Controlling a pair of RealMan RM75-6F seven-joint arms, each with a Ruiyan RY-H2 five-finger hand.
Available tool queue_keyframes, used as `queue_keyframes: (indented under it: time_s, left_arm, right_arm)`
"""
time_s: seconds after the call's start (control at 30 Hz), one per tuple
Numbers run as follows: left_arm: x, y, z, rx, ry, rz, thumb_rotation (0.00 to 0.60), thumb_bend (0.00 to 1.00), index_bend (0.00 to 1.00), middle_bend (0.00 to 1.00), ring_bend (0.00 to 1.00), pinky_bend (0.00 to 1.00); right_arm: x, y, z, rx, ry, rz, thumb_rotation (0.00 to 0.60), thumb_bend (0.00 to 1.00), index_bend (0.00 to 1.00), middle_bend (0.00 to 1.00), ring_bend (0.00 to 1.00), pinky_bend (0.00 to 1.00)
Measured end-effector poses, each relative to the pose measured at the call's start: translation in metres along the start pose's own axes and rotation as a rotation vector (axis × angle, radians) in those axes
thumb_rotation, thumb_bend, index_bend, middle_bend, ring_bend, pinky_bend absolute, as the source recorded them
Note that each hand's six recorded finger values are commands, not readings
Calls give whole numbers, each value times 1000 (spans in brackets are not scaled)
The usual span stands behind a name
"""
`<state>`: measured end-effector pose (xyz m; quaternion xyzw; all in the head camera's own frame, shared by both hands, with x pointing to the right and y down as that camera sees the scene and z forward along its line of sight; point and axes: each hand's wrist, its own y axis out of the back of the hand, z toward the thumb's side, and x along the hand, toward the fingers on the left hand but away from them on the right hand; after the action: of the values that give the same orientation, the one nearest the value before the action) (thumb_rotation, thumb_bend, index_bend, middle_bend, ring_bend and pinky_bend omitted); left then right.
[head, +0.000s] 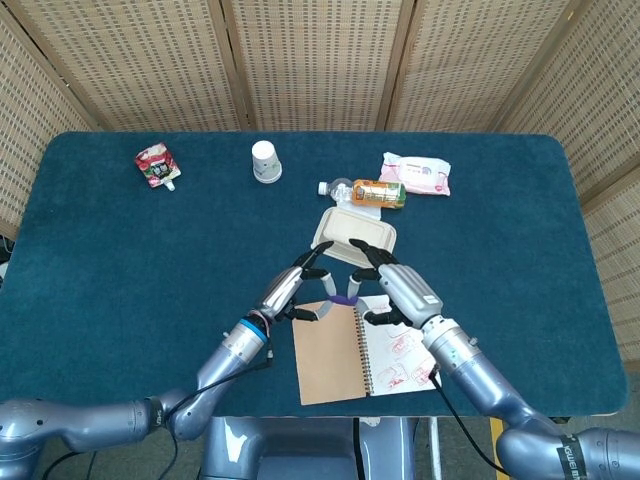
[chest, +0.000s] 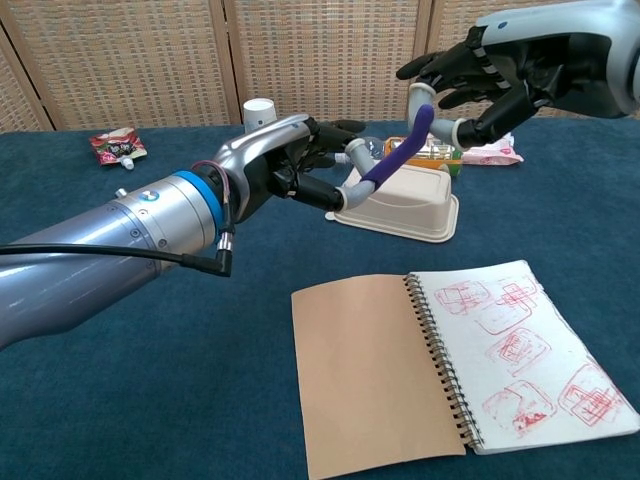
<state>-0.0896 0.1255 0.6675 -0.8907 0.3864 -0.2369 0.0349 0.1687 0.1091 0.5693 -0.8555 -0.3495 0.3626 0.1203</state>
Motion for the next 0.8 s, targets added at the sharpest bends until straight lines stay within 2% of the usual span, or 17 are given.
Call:
queue_keyframes:
  time_s: [0.43, 0.63, 0.73, 0.8]
  left_arm:
    - [-1, 28, -14, 40, 23, 50, 600, 516, 716, 0, 0, 0]
    - [-9, 73, -30, 113, 51, 122, 600, 520, 719, 0, 0, 0]
    - [-16, 100, -38, 154, 68, 161, 600, 520, 720, 0, 0, 0]
    - [-24, 126, -46, 196, 87, 203, 600, 520, 721, 0, 0, 0]
  right_arm:
    - [2, 14, -11, 8, -18, -43, 600, 753, 798, 21, 0, 0]
    - [8, 34, -25, 58, -48, -90, 600, 753, 798, 21, 0, 0]
    - [11, 41, -31, 80, -61, -106, 600, 753, 798, 21, 0, 0]
    - [14, 48, -38, 101, -76, -121, 600, 753, 799, 21, 0, 0]
